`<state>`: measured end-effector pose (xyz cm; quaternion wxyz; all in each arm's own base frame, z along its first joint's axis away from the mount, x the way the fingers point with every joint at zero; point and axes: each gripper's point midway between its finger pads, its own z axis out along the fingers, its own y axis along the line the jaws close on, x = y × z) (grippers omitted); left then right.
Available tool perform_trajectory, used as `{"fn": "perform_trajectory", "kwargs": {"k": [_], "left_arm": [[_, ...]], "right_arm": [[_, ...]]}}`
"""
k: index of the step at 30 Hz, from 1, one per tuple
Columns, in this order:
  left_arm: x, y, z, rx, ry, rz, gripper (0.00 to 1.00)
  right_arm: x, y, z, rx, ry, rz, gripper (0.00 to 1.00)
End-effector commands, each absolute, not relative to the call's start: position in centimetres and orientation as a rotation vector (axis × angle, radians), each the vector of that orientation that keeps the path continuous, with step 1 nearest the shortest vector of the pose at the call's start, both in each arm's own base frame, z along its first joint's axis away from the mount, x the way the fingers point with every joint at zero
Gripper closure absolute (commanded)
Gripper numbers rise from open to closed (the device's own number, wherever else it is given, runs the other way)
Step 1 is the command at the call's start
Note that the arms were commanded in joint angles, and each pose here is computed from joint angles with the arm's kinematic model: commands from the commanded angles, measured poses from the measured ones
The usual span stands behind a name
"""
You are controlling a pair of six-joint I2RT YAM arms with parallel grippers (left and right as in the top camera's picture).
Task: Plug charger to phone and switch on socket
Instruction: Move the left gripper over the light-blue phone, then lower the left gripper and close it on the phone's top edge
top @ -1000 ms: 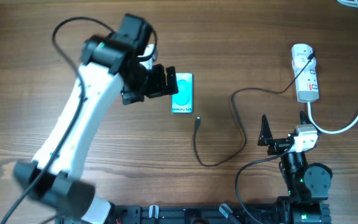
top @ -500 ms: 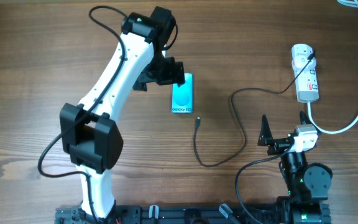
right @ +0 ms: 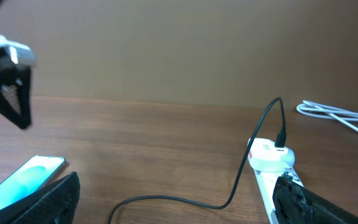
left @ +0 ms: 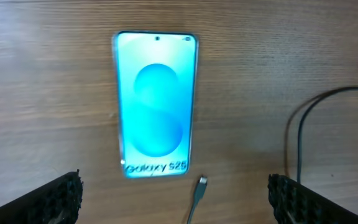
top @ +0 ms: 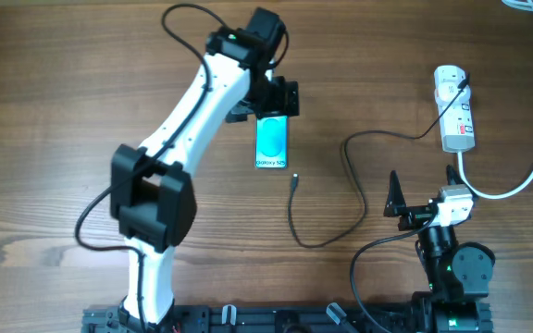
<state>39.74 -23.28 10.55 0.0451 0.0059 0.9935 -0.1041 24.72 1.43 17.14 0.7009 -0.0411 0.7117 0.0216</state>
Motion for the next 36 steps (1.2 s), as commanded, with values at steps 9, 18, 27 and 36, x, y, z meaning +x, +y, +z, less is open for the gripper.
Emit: {"fn": "perform_trajectory", "kwargs": {"k": [9,18,27,36], "left_arm": [[40.8,-23.1,5.9,0.031,3.059,-0.164,0.00],[40.6,-23.2,2.5,-0.003,3.112,-0.115,0.00],[40.2,-23.8,1.6,0.019,3.127,-0.107,0.00],[40.5,-23.1,1.6,-0.041,3.102,-0.019,0.00]], "right_arm": [[24.7,1.3,17.2,-0.093,1.580,0.034,0.00],[24.7,1.3,17.2,-0.093,1.580,0.034,0.00],[24.7,1.3,17.2,-0.093,1.580,0.034,0.00],[24.7,1.3,17.2,-0.093,1.580,0.034,0.00]]}}
